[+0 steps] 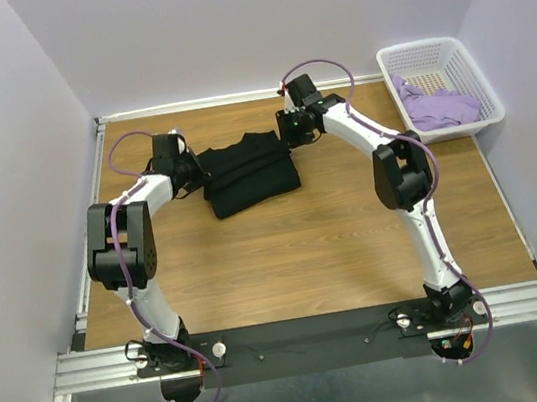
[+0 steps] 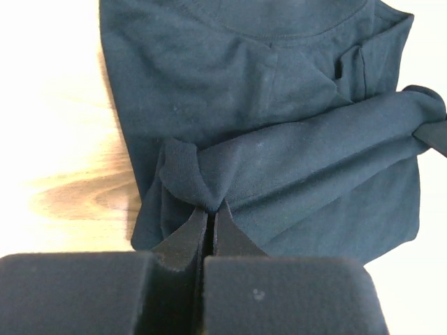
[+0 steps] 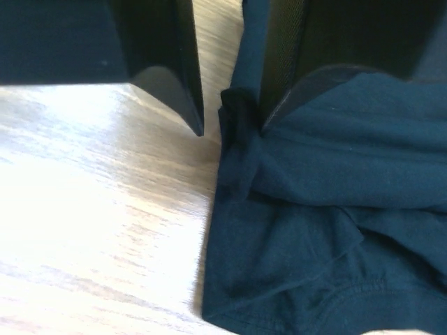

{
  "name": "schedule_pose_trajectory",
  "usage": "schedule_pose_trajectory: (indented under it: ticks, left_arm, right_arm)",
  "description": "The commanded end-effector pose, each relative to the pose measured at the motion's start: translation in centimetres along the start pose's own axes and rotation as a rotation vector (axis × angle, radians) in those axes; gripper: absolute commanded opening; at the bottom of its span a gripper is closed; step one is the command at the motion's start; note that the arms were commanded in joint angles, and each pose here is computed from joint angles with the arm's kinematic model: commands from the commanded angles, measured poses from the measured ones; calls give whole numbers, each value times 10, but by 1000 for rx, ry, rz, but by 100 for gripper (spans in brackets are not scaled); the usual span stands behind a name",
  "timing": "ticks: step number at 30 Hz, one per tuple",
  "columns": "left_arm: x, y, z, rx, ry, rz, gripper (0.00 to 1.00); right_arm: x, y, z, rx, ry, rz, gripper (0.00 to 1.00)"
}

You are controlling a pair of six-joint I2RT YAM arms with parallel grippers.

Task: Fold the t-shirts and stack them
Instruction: Fold the tshirt

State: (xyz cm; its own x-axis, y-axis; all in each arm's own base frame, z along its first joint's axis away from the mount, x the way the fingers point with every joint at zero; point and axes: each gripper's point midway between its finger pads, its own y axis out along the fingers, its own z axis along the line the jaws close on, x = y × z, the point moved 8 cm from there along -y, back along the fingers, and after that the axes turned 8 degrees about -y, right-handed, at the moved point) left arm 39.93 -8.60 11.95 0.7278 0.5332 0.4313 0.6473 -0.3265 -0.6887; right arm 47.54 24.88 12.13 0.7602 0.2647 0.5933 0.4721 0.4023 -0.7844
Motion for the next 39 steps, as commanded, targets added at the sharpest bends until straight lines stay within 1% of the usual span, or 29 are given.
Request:
schedule_pose_trajectory:
  ticks: [1, 2, 3, 4, 5, 6, 7, 9, 10, 11, 13, 14, 16, 17, 19, 22, 24, 25, 29, 32, 34, 35, 36, 38, 39]
  left_arm:
    - [7, -9, 5, 18, -89, -102, 0]
    - [9, -17, 3, 20, -104, -137, 1]
    - [9, -20, 3, 26, -109, -152, 2]
    - [11, -23, 1, 29, -114, -169, 3]
    - [13, -30, -1, 27, -120, -190, 5]
    - [13, -33, -1, 29, -130, -202, 10]
    - [15, -40, -4, 20, -132, -221, 13]
    - [15, -45, -5, 15, -135, -234, 19]
    - [15, -47, -6, 14, -143, -240, 20]
    - [17, -54, -10, 2, -142, -258, 20]
    - [18, -63, -12, -8, -151, -284, 22]
    - [16, -67, -12, -13, -150, -288, 25]
    - [11, -73, -10, -12, -147, -291, 44]
    - [12, -81, -13, -22, -135, -310, 53]
    - [4, -87, -5, 14, -140, -316, 66]
    - [-4, -103, 1, 40, -134, -350, 66]
    - [-8, -113, 1, 23, -104, -363, 66]
    - [-11, -111, 3, 27, -94, -352, 66]
    - [-30, -101, 16, 49, -75, -280, 65]
    - [-40, -92, 18, 38, -73, -225, 55]
    - [-44, -88, 7, 9, -51, -207, 42]
    - [-42, -84, 0, -3, -39, -201, 38]
    - [-43, -80, -5, -18, -33, -187, 34]
    - [-47, -72, -12, -39, -26, -150, 31]
    - [-51, -61, -10, -31, -39, -112, 30]
  right_arm:
    - [23, -30, -3, -25, -38, -105, 49]
    - [26, -40, -2, -21, -38, -121, 55]
    - [22, -37, -1, -16, -35, -111, 57]
    - [28, -50, 3, -9, -39, -139, 61]
    - [28, -53, 5, -2, -36, -148, 63]
    - [22, -54, 8, 6, -38, -136, 68]
    - [25, -66, 12, 11, -43, -162, 71]
    - [23, -75, 22, 39, -53, -170, 72]
    - [13, -73, 23, 52, -51, -148, 72]
    - [17, -84, 28, 70, -59, -181, 72]
    - [2, -82, 36, 124, -44, -169, 72]
    - [-1, -84, 38, 143, -36, -172, 72]
    - [-5, -91, 43, 183, -29, -181, 72]
    - [-14, -88, 44, 208, -18, -162, 72]
    - [-20, -87, 48, 244, -12, -155, 72]
    - [-28, -85, 61, 314, -20, -146, 72]
    - [-31, -79, 72, 384, -23, -151, 72]
    - [-35, -77, 75, 403, -14, -134, 72]
    - [-39, -60, 86, 448, -6, -142, 71]
    - [-39, -48, 90, 494, 12, -143, 67]
    - [-37, -45, 93, 516, 13, -156, 62]
    - [-39, -38, 92, 522, 20, -144, 60]
    - [-40, -34, 91, 525, 24, -137, 56]
    - [-44, -26, 91, 530, 32, -122, 51]
    - [-51, -18, 89, 528, 44, -100, 47]
